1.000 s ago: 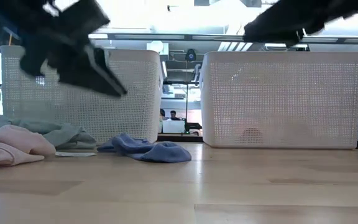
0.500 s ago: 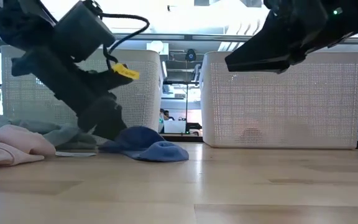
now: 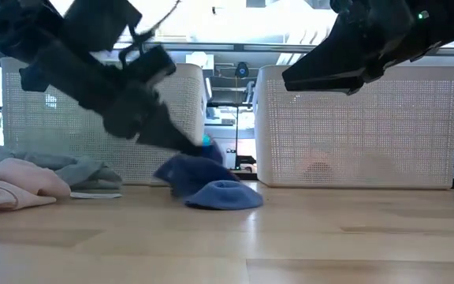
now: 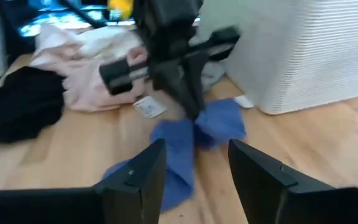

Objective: Sort clothes
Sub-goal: Put the violet sock into the right white laundry bin

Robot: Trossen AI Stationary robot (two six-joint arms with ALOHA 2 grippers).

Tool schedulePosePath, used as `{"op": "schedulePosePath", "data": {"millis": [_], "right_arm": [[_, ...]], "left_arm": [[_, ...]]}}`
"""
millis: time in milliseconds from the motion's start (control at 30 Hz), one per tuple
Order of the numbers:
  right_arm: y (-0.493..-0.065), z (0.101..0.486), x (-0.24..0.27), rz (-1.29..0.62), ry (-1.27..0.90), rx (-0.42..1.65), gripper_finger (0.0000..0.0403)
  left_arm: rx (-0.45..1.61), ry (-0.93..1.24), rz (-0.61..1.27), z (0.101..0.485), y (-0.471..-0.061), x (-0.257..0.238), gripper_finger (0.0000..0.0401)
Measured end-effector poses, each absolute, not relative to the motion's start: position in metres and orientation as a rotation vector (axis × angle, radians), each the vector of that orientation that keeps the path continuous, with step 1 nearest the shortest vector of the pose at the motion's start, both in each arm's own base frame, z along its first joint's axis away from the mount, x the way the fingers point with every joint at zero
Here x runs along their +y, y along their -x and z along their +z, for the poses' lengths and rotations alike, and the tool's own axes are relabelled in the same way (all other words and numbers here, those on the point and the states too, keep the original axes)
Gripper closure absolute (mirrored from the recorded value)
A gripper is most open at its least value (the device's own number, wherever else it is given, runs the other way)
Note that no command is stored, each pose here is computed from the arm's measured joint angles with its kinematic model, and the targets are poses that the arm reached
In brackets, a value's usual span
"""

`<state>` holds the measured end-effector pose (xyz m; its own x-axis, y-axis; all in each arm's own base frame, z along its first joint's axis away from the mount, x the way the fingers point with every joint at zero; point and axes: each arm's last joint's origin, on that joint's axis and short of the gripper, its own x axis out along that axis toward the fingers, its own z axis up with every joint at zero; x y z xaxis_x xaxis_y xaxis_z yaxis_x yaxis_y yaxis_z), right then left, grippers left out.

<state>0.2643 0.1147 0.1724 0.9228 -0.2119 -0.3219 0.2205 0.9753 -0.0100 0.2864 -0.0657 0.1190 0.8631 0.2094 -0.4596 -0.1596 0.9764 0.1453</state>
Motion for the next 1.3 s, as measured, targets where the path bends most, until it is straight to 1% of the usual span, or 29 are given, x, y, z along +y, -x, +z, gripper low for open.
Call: {"op": "schedulePosePath", "data": {"millis": [133,267,367,433,600,800,900,967,1067,1133,1167,1200,1300], "right_arm": [[-0.264,0.172,0.118,-0.100,-0.006,0.356,0.0240],[-0.264,0.172,0.117,-0.123,0.017,0.352,0.0240],[-0.265,0.173,0.116,-0.184,0.039,0.329,0.0240],[-0.265,0.175,0.116,-0.190,0.053,0.312,0.0240],[-0.267,0.178,0.119,-0.081,0.092,0.295,0.0240],[-0.285,0.175,0.126,-0.071,0.162,0.302,0.0245],[-0.303,0.172,0.129,-0.082,0.175,0.315,0.0265],[-0.313,0.170,0.130,-0.102,0.184,0.331,0.0289],[-0.323,0.171,0.129,-0.121,0.199,0.366,0.0338],[-0.326,0.173,0.130,-0.138,0.214,0.398,0.0377],[-0.326,0.174,0.130,-0.160,0.228,0.411,0.0388],[-0.326,0.176,0.130,-0.192,0.245,0.422,0.0393],[-0.325,0.184,0.133,-0.279,0.275,0.448,0.0387]], "left_arm": [[0.345,-0.162,0.148,0.134,-0.293,-0.074,0.0399],[0.269,-0.207,0.061,0.149,-0.303,-0.081,0.0400],[0.235,-0.207,-0.020,0.157,-0.310,-0.086,0.0400],[0.216,-0.207,-0.060,0.162,-0.313,-0.088,0.0400],[0.189,-0.220,-0.096,0.169,-0.318,-0.091,0.0401],[0.183,-0.219,-0.095,0.171,-0.319,-0.091,0.0401],[0.183,-0.218,-0.095,0.171,-0.319,-0.091,0.0401],[0.184,-0.210,-0.094,0.171,-0.319,-0.091,0.0401],[0.188,-0.211,-0.092,0.171,-0.319,-0.091,0.0396],[0.189,-0.214,-0.091,0.171,-0.319,-0.091,0.0386],[0.191,-0.221,-0.090,0.170,-0.319,-0.091,0.0378],[0.195,-0.230,-0.091,0.170,-0.319,-0.091,0.0370],[0.223,-0.255,-0.085,0.172,-0.317,-0.091,0.0335]]}}
